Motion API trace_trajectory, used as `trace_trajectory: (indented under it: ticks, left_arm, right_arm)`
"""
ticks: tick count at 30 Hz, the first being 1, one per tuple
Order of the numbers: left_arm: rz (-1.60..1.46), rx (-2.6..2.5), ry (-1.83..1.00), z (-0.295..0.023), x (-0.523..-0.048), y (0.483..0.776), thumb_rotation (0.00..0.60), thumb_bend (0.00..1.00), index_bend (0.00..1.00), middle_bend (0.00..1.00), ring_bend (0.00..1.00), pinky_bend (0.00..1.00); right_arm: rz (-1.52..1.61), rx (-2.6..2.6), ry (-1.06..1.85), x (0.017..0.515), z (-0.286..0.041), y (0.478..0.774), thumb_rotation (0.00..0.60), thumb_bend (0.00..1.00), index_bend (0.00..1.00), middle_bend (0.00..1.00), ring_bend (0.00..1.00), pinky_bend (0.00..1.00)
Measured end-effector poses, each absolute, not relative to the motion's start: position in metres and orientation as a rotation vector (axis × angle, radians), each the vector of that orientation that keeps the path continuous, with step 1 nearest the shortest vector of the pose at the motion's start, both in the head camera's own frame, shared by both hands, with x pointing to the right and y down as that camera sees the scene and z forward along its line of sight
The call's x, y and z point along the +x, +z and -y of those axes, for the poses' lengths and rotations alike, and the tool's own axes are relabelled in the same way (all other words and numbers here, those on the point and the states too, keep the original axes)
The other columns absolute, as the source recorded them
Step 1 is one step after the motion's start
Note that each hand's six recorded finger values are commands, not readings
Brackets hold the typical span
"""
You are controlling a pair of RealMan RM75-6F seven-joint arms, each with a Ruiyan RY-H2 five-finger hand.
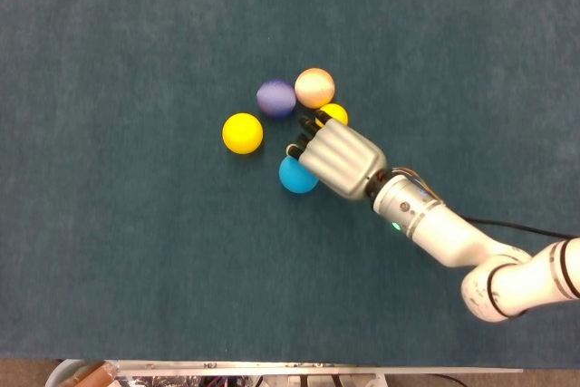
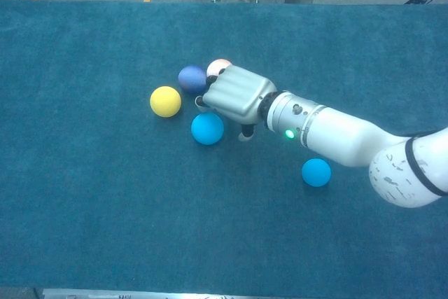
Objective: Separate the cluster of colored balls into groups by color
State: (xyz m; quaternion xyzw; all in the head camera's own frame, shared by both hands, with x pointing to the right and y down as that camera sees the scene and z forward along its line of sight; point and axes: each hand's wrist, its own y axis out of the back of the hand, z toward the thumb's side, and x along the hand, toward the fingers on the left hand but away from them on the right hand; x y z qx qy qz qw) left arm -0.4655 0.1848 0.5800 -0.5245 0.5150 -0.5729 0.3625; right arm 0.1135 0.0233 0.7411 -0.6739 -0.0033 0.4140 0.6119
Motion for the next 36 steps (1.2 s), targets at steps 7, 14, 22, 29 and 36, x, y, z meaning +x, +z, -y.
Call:
trace_trajectory:
  ticks: [7, 14, 22, 29, 36]
  left_arm:
    - [-1.334, -1.337, -1.486, -0.188, -0.467, 0.577, 0.600, 0.34, 0.27, 0.27, 0.24, 0.20]
    - [-1.333, -1.336, -1.482, -0.188, -0.467, 0.577, 0.600, 0.34, 0.27, 0.27, 0.24, 0.20]
    - [-1.340, -1.334, -1.490, -0.189, -0.470, 0.577, 0.600, 0.34, 0.27, 0.27, 0.24, 0.20]
    - [-1.341, -1.336, -1.489, -0.190, -0.471, 0.577, 0.600, 0.34, 0.27, 0.27, 0.24, 0.20]
    - [-1.343, -1.336, -1.486, -0.189, -0.471, 0.578, 0.600, 0.34, 0.27, 0.27, 0.24, 0.20]
  right_arm:
    - [0.017, -1.550, 0.938, 0.103, -0.022, 0.741, 0.600, 0.01, 0.30, 0.37, 0.17, 0.26]
    - [0.024, -1.545, 0.931, 0.092, -0.021, 0.743, 0.600, 0.01, 0.30, 0.37, 0.17, 0.26]
    - [-0.001, -1.529, 0.935, 0.084, -0.022, 0.747, 0.600, 0.01, 0.30, 0.37, 0.17, 0.26]
    - [-0.031, -1.521, 0.945, 0.084, -0.027, 0.753, 0.600, 0.01, 0.30, 0.37, 0.17, 0.26]
    - [-0.041, -1.511, 0.943, 0.086, -0.032, 0.755, 0.600, 0.06, 0.37, 0.47, 0.23, 0.26]
